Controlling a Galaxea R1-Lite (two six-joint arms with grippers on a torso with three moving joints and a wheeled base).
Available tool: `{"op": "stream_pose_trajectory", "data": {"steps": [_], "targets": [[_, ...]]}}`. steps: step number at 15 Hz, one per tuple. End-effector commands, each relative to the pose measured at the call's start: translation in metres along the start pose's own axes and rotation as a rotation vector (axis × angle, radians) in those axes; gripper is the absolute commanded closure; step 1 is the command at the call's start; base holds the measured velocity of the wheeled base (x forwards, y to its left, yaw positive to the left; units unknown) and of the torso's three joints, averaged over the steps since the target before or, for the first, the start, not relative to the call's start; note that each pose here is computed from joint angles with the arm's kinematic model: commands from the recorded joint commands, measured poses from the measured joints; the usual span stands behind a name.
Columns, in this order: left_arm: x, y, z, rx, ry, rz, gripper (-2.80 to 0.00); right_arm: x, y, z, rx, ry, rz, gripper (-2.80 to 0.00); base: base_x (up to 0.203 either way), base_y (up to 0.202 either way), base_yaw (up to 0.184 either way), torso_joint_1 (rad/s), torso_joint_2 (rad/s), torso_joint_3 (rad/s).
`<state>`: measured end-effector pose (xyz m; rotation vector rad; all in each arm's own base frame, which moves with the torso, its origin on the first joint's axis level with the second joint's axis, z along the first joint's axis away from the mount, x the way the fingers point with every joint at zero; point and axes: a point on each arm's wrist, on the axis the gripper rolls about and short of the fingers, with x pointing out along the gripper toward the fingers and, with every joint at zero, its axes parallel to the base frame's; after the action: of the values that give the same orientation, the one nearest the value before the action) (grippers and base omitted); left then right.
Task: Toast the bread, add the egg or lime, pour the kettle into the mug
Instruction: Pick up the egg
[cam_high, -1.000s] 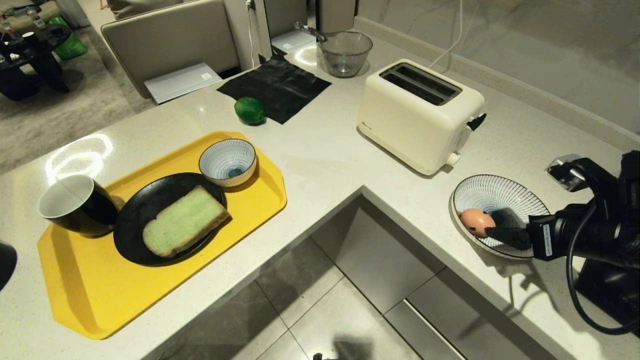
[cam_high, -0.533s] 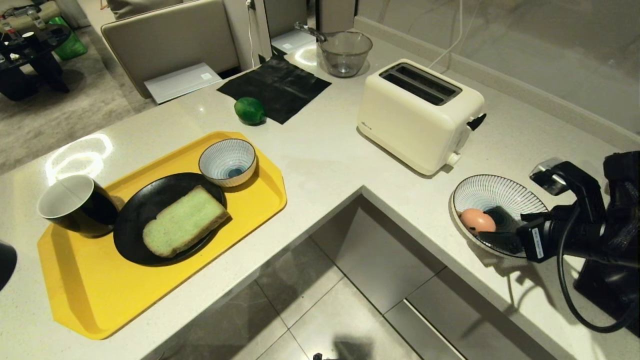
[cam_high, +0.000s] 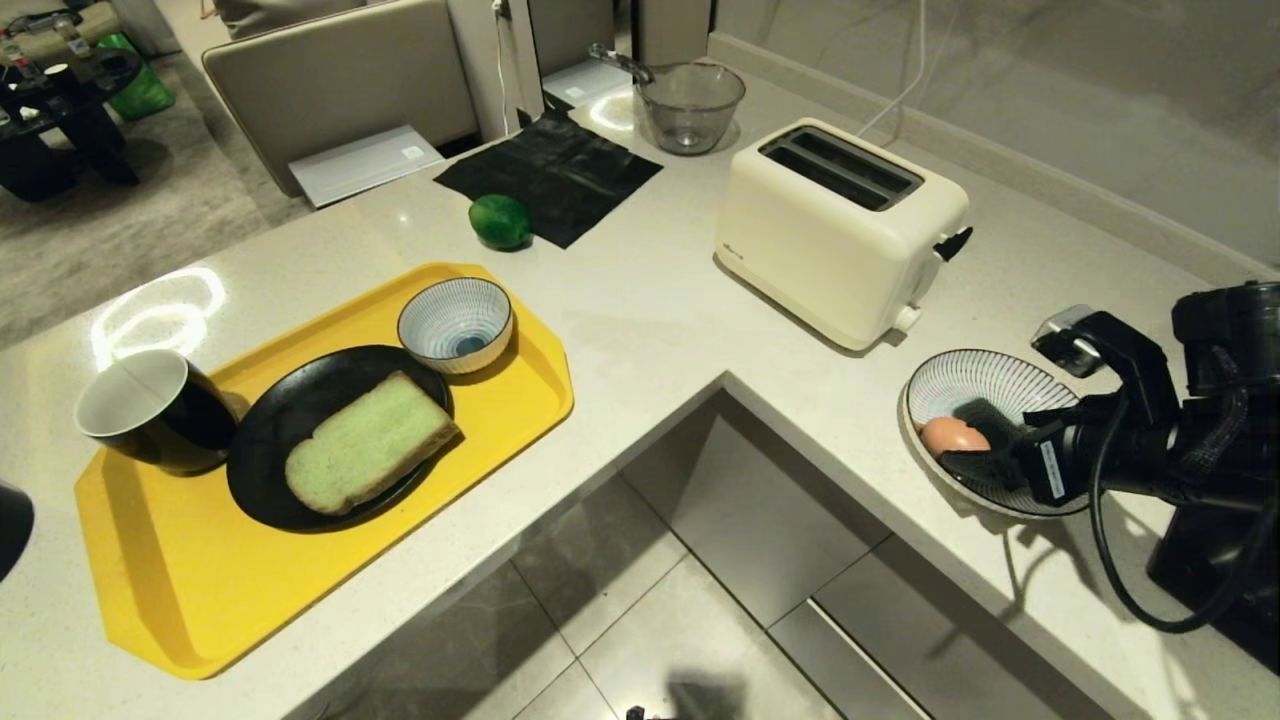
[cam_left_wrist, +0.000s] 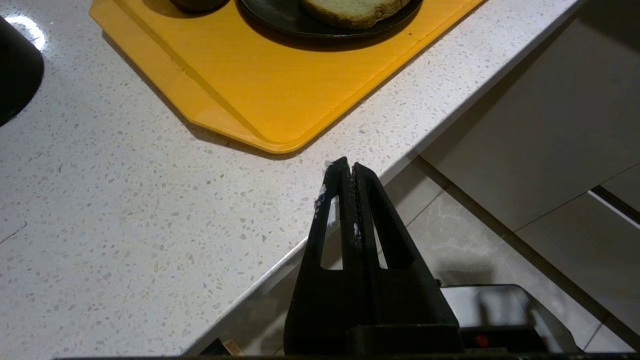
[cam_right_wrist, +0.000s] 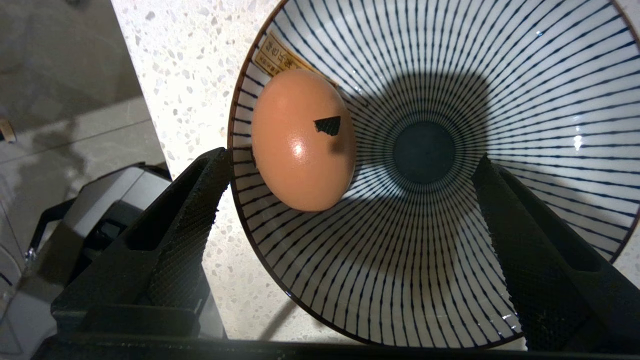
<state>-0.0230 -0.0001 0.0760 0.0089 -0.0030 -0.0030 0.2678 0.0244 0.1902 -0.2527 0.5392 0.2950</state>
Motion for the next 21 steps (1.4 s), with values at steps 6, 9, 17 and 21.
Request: {"op": "stream_pose_trajectory", "data": {"steps": [6,9,17,21], "targets": [[0.0,0.0,0.0,0.0,0.0,0.0,0.0,0.015,-0.003,0.005,-0.047,-0.031,-0.005,-2.8,0.0,0.0,0.0,0.0,0.0,0.0],[0.0,0.0,0.0,0.0,0.001,0.0,0.0,0.017,-0.004,0.005,-0.051,-0.031,-0.002,-2.8,0.0,0.0,0.0,0.0,0.0,0.0],[0.0,0.0,0.0,0.0,0.0,0.0,0.0,0.025,-0.005,0.004,-0.074,-0.014,0.002,-2.8,0.0,0.0,0.0,0.0,0.0,0.0],[0.0,0.0,0.0,0.0,0.001,0.0,0.0,0.03,-0.005,0.003,-0.073,-0.005,0.005,-2.8,0.0,0.0,0.0,0.0,0.0,0.0]]}}
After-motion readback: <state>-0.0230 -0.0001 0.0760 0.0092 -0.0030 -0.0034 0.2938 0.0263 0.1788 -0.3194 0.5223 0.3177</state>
